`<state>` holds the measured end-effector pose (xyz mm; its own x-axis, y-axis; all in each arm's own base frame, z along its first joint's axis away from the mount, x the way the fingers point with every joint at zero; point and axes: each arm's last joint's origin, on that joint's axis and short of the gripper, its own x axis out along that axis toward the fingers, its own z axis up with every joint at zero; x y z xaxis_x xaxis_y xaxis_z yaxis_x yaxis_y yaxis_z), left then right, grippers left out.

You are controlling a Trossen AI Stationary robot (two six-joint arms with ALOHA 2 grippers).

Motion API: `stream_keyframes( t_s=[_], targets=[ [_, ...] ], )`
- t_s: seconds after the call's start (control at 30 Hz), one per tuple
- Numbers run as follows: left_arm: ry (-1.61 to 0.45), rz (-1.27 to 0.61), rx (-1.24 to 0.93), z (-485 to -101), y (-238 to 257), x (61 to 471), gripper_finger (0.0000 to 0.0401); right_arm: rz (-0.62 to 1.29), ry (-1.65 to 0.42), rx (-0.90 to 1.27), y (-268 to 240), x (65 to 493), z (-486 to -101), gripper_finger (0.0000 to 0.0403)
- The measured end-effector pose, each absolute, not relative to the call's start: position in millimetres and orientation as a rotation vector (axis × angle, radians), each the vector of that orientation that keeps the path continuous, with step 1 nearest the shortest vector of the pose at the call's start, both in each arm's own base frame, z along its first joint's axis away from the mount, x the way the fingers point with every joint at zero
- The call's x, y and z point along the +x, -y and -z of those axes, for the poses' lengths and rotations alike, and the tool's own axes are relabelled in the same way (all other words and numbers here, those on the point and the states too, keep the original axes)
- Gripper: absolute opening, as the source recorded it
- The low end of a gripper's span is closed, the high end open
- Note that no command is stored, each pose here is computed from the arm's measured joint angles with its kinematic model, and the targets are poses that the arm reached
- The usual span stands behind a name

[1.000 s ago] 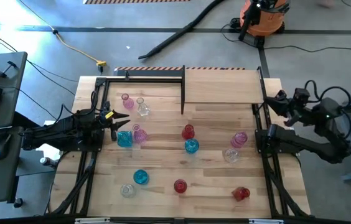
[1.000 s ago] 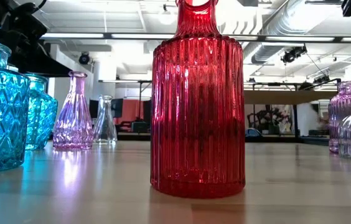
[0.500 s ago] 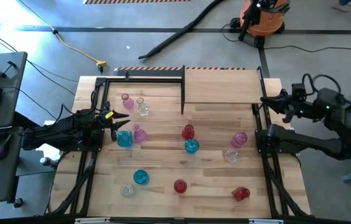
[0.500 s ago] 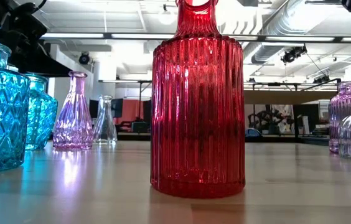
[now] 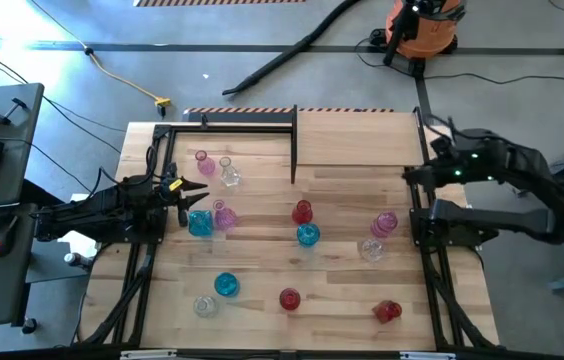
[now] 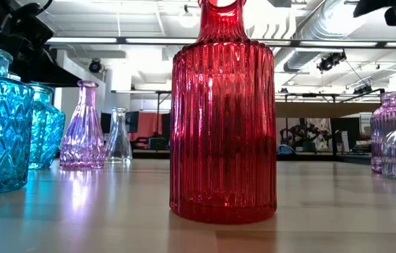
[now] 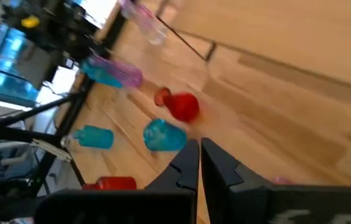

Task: Sort vases onto shelf
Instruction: Put the bottom right purple vase on the shelf

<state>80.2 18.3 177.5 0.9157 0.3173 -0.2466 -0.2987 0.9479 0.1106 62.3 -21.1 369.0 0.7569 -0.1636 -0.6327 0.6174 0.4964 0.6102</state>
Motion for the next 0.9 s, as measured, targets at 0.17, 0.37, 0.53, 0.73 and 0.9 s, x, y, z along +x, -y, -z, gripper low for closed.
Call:
stream_keyframes(
  t_s=[0.17,0.37,0.53,0.73,0.9],
  targets=[
    [-0.266,-0.317,0.071,-177,-18,80,0.0101,0.535,-0.648,1.043,25,75,-362,0.0],
    [-0.266,-0.317,0.07,-177,-18,80,0.0101,0.623,-0.768,1.143,28,82,-353,0.0],
    [-0.266,-0.317,0.071,-177,-18,80,0.0101,0.707,-0.878,1.196,30,86,-345,0.0],
    [-0.266,-0.317,0.071,-177,-18,80,0.0101,0.781,-0.97,1.212,34,96,-338,0.0],
    [-0.266,-0.317,0.07,-177,-18,80,0.0101,0.829,-1.067,1.186,33,105,-332,0.0]
  ],
)
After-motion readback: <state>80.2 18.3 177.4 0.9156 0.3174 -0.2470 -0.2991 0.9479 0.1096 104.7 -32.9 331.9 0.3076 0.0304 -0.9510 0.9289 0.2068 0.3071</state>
